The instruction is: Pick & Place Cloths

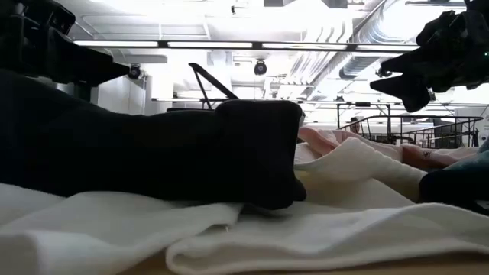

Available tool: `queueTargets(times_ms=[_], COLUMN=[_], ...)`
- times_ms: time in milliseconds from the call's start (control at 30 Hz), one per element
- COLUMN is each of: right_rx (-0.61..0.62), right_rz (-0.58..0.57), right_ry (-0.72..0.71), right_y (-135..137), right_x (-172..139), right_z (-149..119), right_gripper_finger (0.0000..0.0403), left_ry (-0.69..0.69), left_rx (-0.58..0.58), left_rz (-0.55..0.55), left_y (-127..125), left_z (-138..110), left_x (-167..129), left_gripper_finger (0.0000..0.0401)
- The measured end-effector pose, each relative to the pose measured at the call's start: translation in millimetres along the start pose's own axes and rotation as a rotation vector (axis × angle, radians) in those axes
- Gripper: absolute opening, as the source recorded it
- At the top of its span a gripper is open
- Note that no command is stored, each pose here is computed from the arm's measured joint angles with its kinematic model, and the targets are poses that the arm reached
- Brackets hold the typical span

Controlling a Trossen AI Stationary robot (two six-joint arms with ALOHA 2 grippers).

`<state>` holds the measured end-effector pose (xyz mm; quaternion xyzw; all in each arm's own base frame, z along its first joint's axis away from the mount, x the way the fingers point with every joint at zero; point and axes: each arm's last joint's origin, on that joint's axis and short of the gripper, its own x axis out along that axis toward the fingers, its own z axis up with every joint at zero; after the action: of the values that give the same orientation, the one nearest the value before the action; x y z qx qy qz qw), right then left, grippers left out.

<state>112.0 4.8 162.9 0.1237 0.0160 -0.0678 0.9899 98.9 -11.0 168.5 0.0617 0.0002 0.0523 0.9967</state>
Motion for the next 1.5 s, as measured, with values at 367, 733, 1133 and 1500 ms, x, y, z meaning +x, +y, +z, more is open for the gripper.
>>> queueTargets(times_ms=[367,733,1133,1500], right_rx=[0.0,0.0,0.0,0.0], right_rz=[0.0,0.0,0.0,0.0], right_ry=[0.0,0.0,0.0,0.0], right_y=[0.0,0.0,0.0,0.0], right_x=[0.0,0.0,0.0,0.0], right_z=[-0.1,0.0,-0.1,0.0], right_gripper_finger=[0.0259,0.0259,0.0259,0.0259], left_ry=[0.0,-0.066,-0.187,-0.132], left_rx=[0.0,-0.023,-0.217,-0.251], left_rz=[0.0,0.008,-0.029,0.135], left_y=[0.0,0.9,1.8,9.7], left_z=[0.1,6.5,18.6,34.9], left_x=[0.0,-0.3,-1.8,-5.0], left_gripper_finger=[0.0308,0.0308,0.0308,0.0308])
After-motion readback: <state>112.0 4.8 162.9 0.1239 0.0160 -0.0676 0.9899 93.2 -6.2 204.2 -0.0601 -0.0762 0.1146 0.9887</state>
